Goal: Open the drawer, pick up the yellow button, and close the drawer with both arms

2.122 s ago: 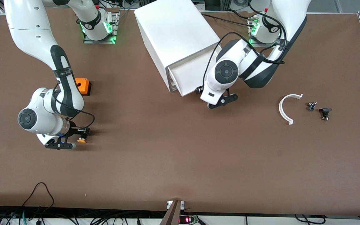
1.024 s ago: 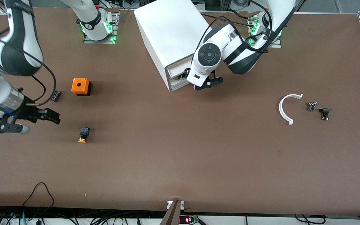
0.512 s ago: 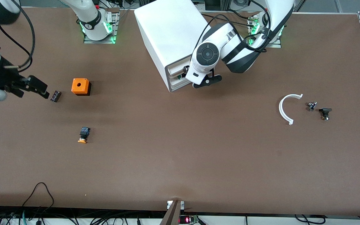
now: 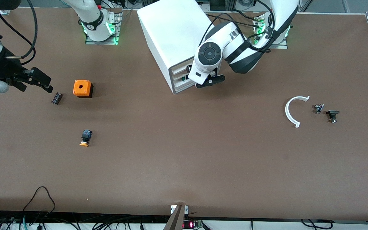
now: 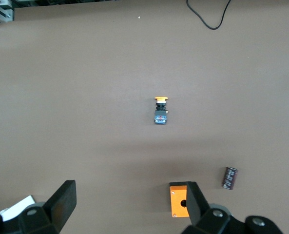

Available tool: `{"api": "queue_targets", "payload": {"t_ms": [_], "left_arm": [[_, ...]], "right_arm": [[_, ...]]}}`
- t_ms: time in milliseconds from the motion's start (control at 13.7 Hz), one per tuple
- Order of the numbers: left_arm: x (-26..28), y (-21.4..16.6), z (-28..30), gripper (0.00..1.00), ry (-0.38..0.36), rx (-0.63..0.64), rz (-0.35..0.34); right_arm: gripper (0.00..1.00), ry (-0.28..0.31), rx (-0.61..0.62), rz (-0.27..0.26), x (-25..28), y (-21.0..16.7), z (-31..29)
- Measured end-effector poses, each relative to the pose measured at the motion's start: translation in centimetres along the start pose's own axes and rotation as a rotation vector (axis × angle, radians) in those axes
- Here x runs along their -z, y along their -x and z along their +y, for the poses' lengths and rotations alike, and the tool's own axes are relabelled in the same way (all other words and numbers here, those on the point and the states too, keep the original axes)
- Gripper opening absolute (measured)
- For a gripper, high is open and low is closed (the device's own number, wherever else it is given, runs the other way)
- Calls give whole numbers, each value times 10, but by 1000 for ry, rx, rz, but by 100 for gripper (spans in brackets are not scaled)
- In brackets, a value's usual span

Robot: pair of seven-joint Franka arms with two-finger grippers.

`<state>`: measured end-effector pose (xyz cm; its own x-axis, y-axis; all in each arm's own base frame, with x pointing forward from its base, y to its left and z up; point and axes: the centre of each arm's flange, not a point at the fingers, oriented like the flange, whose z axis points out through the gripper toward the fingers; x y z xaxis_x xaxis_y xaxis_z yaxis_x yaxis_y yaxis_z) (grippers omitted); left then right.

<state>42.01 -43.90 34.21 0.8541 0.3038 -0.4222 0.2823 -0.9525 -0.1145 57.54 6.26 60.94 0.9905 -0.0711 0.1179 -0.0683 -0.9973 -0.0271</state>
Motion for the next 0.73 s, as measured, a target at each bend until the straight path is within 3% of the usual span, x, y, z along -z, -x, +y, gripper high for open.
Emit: {"api": "queue_targets", "payload": {"t_ms": [439,732], "left_arm": [[1,1,0,100,4,2,-2],[53,-30,-23,100,55,9,16]], "right_arm": [[100,23,-3,-22,9,9,5],[100,35,15,-20,10,9,7]]}}
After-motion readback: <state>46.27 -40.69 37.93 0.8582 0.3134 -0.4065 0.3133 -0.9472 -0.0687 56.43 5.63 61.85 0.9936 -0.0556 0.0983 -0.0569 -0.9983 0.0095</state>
